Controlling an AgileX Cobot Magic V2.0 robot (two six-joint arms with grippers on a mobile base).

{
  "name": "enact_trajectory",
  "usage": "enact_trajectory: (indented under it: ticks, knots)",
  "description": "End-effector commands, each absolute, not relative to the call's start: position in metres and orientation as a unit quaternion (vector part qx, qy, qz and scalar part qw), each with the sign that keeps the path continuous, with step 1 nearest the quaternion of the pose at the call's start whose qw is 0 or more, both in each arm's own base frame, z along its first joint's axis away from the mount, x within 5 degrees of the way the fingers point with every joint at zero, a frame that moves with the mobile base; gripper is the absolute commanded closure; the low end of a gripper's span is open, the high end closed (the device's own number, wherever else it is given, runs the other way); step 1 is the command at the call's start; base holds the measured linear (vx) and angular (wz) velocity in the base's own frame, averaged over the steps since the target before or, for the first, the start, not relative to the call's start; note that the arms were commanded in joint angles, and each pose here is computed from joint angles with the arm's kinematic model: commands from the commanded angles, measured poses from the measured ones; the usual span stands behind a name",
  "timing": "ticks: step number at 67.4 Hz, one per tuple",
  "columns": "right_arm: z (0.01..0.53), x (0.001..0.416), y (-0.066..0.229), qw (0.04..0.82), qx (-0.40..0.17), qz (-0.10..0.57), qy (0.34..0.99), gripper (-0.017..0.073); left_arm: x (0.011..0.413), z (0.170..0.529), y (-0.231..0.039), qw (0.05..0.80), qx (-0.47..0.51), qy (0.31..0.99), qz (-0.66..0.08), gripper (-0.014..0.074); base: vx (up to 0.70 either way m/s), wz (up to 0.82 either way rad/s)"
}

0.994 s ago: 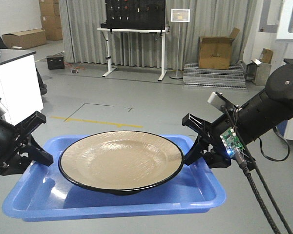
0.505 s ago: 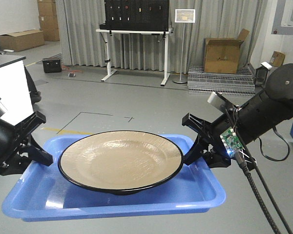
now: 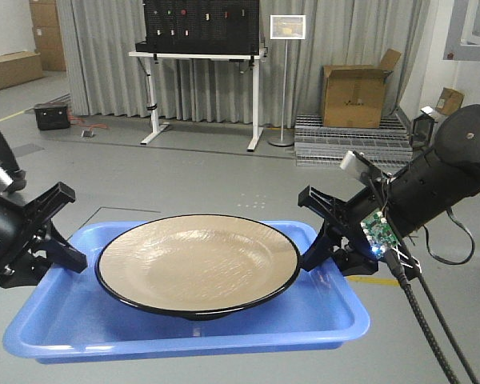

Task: Place disk in tray to left cabinet
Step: 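Carry the tray with both grippers while driving to the open cabinet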

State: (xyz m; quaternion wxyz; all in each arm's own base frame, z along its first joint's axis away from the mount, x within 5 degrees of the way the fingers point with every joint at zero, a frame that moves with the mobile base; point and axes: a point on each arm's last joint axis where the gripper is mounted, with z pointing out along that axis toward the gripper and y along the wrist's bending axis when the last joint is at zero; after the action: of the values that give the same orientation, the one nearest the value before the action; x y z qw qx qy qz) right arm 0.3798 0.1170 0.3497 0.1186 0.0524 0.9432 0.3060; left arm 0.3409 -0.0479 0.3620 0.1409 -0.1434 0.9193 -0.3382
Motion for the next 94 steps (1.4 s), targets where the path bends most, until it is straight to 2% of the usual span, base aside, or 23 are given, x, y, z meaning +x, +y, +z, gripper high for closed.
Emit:
enact_trajectory:
  ticks: [1,94]
  knots:
    - [0.3906,0.3589,0.1311,0.131,0.032,0.385,0.913,0.0564,0.3243,0.3994,-0.0668,0.149,-0.13,0.883,-0.427,0.0594,0.63,-0.08]
    - [0.3905,0.3589,0.131,0.131,0.032,0.385,0.913,0.0564,0.3242,0.3994,-0.0668,0.149,-0.13,0.883,-0.427,0.0594,0.63,-0.08]
